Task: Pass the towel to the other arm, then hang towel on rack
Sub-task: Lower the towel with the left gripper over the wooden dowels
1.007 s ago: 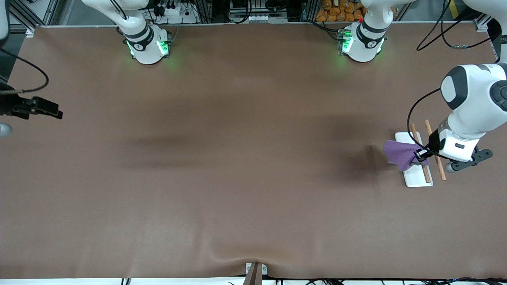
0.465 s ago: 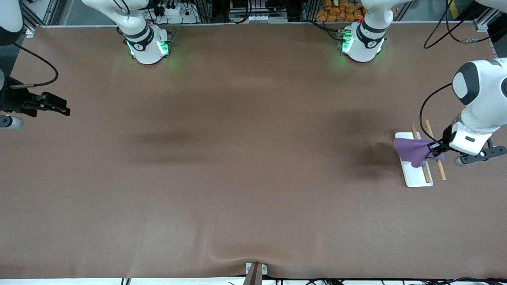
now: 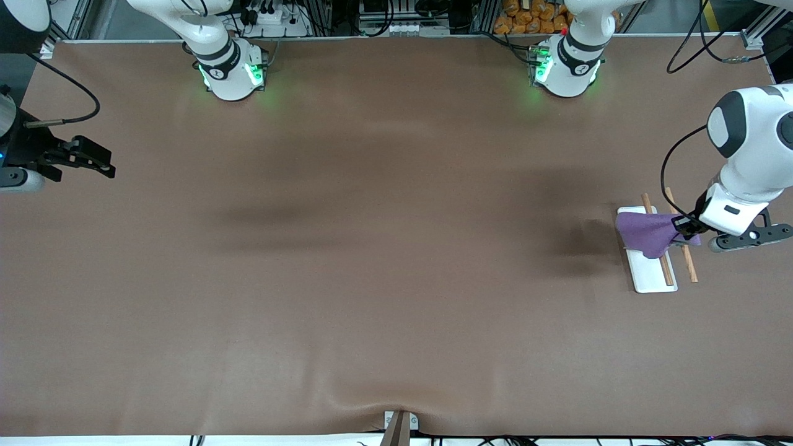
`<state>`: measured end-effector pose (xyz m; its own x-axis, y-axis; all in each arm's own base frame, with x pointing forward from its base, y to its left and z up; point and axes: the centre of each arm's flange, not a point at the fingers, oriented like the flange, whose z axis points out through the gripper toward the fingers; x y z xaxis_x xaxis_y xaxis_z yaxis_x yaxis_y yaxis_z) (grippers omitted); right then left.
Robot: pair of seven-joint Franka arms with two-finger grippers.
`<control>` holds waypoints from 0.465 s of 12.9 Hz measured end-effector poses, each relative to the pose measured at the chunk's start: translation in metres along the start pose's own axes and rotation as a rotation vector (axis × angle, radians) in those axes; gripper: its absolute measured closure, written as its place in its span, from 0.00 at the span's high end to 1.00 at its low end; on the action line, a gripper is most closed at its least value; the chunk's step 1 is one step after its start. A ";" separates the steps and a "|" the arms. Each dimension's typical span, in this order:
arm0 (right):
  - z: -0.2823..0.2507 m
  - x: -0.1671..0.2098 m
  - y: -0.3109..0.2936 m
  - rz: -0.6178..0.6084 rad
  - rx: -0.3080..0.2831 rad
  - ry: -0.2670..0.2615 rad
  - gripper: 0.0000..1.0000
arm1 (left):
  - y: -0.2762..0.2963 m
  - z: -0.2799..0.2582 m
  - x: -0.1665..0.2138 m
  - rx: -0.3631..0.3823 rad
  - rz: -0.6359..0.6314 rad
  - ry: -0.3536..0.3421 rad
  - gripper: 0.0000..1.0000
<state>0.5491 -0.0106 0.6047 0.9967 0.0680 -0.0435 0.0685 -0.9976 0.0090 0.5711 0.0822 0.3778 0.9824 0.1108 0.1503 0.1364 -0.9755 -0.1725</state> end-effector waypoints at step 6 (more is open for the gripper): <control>-0.033 -0.003 -0.006 -0.019 -0.008 0.032 1.00 | -0.027 0.004 0.000 0.017 0.062 0.002 0.03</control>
<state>0.5469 -0.0044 0.6374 0.9961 0.0875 -0.0117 0.0877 -0.9960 0.0168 0.5673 0.1097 0.3787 0.9888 0.0495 0.1407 0.0771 -0.9772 -0.1977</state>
